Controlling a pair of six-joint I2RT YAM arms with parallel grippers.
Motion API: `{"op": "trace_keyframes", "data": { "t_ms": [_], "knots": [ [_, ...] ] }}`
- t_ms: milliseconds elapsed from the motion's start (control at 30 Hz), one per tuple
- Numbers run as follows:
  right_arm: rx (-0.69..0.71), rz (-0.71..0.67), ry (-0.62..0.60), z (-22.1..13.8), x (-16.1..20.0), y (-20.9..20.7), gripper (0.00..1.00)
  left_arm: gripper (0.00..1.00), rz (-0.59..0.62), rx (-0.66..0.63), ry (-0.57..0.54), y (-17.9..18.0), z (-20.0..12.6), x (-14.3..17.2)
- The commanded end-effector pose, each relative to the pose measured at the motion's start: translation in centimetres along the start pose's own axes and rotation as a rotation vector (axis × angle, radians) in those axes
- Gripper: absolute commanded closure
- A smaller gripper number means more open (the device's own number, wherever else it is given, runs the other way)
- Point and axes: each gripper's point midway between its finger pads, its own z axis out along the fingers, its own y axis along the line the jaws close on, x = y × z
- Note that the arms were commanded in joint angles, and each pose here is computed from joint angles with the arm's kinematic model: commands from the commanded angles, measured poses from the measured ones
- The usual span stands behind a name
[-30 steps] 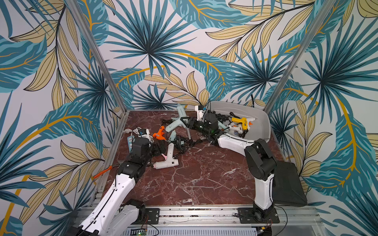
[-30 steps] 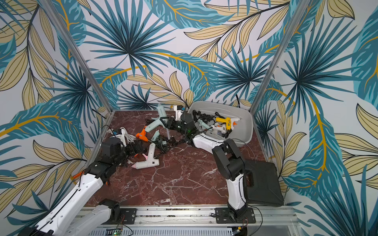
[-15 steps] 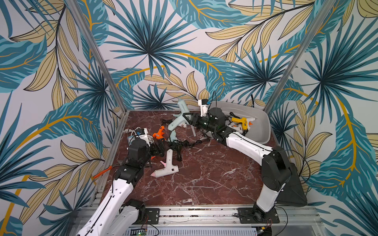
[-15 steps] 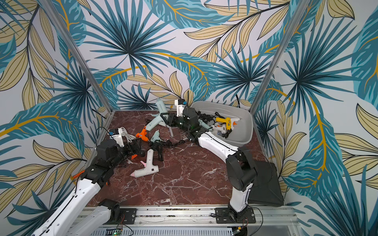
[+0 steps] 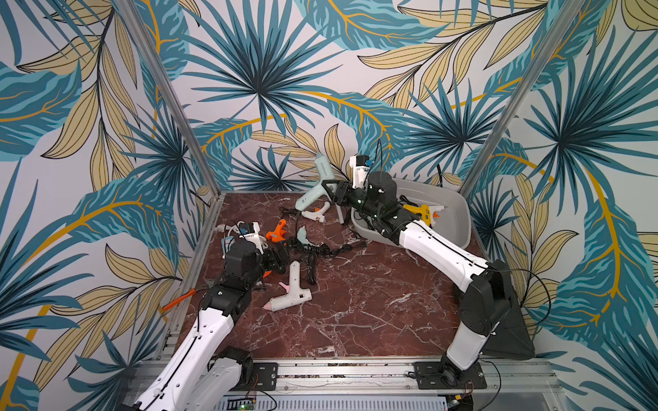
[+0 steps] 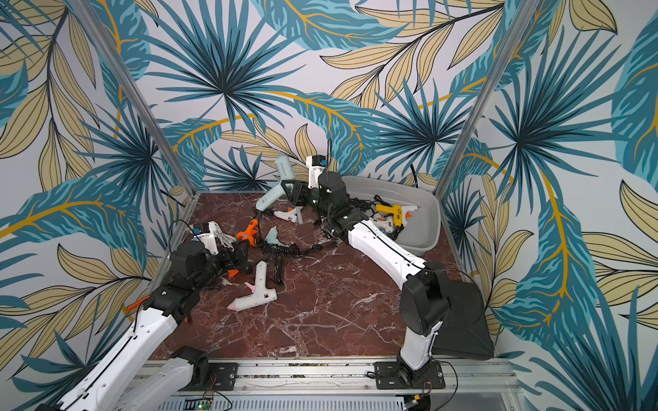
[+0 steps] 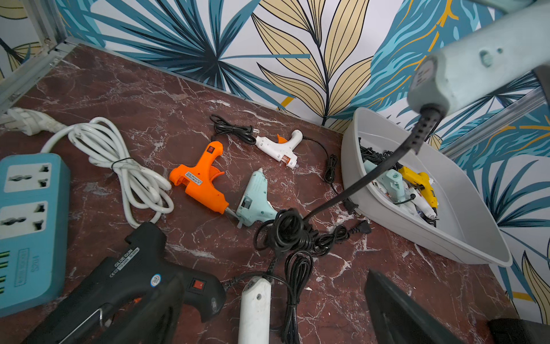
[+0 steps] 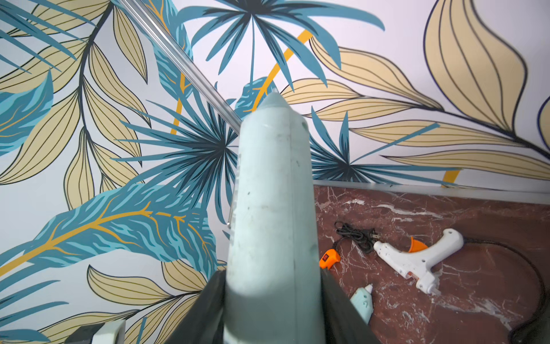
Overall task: Put the hot melt glue gun into the storage box
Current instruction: Pick up the hot melt adhesive gun from the center of the board, then place the hot melt adhesive gun in the storage box.
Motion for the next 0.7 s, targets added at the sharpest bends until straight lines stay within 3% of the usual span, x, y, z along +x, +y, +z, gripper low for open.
{"op": "trace_keyframes", "data": {
  "t_ms": [0, 300, 667],
  "knots": [
    [-0.002, -0.067, -0.154, -3.1, -6.1, 3.0, 1.00, 0.00, -0.005, 0.006, -0.016, 0.1, 0.0, -0.2],
    [0.120, -0.123, -0.289, -7.0, -13.4, 1.9, 1.00, 0.00, -0.012, -0.003, -0.009, 0.4, 0.2, 0.3],
    [0.435, -0.137, -0.529, -13.3, -21.4, -4.9, 1.00, 0.00, -0.009, -0.016, 0.001, 0.7, 0.2, 0.5]
  ]
}}
